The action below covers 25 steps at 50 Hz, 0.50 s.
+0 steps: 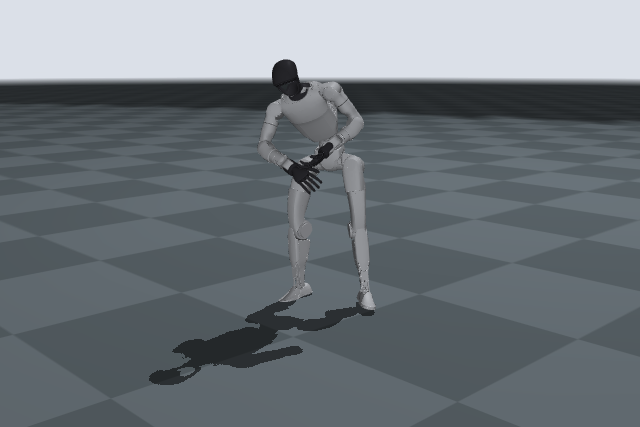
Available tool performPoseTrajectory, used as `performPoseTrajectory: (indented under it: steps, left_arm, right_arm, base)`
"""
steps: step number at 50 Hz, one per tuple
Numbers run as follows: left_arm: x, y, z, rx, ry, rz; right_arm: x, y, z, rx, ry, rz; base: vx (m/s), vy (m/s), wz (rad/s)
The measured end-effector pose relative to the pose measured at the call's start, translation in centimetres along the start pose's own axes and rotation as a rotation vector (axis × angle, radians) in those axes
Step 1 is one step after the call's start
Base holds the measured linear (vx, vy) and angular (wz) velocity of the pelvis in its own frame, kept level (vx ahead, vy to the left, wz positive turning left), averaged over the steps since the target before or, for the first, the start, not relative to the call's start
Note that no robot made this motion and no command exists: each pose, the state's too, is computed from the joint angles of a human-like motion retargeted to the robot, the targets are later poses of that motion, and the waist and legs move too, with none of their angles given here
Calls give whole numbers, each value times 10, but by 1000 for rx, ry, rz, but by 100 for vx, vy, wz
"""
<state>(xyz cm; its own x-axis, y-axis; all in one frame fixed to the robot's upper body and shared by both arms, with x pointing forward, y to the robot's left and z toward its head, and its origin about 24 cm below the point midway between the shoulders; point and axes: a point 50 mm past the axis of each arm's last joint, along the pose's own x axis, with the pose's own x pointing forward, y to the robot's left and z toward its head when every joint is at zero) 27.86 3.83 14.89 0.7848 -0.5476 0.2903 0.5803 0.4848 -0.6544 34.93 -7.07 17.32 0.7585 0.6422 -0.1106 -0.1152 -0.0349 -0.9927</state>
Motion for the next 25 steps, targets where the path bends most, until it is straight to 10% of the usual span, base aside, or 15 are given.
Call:
performPoseTrajectory:
  steps: [1, 4, 6, 8, 9, 11, 14, 18, 25]
  left_arm:
    - [-12, -1, 0, 78, -14, -80]
    - [-15, -6, 1, 213, -78, -75]
    - [0, -18, -14, 123, 1, -100]
    - [27, -22, -11, 125, -50, -10]
    - [44, -22, -12, 179, -26, 13]
    - [77, -13, -4, 372, -1, 86]
    - [115, 15, 27, 939, 15, 244]
    - [112, 50, 53, 1444, 126, 392]
    - [26, 25, 6, 731, -40, 141]
  right_arm:
    - [-8, -3, 3, -459, -64, -44]
    - [-14, -4, 4, -551, -84, -81]
    - [-7, 5, -2, 65, 3, 46]
    - [-1, -11, -30, -447, 130, 6]
    - [6, -9, -39, -84, 211, 28]
    - [12, -14, -65, 159, 366, 41]
    - [-5, -22, -117, -648, 571, 218]
    - [-29, -16, -147, -456, 772, 213]
    - [-60, -2, -116, -301, 567, -130]
  base:
    - [2, -12, -113]
    - [0, -15, -125]
    - [-3, -20, -136]
    - [-6, -18, -129]
    - [-6, -16, -114]
    - [-6, -14, -102]
    - [-6, -10, -90]
    - [3, -9, -81]
    - [10, -14, -89]
